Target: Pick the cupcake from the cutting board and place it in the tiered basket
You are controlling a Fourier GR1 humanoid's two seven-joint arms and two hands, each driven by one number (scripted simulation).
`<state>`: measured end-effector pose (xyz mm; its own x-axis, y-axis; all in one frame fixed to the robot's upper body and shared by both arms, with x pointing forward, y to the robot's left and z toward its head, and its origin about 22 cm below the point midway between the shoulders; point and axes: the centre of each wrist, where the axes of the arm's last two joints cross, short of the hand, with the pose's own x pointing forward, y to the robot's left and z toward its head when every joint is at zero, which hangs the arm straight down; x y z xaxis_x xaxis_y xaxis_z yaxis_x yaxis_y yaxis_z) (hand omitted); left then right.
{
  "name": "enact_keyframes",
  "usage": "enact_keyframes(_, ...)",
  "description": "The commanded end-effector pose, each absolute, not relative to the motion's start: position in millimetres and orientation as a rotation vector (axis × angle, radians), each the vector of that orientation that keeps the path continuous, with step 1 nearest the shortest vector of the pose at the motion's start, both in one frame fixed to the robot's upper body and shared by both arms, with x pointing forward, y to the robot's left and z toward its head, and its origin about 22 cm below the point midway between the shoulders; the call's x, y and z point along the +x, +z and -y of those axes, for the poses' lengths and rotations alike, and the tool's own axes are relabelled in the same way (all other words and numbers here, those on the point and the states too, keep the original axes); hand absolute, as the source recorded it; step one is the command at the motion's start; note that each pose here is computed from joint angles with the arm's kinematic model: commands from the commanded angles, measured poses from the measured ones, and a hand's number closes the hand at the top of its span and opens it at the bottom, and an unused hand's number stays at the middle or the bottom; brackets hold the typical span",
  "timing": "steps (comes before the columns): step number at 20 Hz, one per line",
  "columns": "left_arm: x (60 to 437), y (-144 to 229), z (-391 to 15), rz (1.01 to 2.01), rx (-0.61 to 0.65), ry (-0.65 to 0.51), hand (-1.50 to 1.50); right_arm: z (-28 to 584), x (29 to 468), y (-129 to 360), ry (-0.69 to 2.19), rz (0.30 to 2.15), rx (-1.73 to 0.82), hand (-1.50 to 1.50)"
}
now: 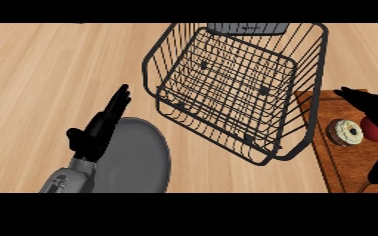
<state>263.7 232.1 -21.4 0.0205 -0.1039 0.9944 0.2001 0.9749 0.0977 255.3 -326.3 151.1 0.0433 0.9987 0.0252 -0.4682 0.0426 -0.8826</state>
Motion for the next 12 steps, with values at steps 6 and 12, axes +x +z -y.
enact_keyframes(6, 263.9, -16.1, -242.4, 1.522, -0.076, -0.24, 0.0, 357.3, 267.5, 111.8, 1.317, 0.808, -0.855, -1.5)
enact_keyframes(12, 267.7, -11.1, -241.0, 1.548, -0.082, -0.221, 0.0, 349.3, 270.9, 96.7, 1.31, 0.783, -0.848, -1.5)
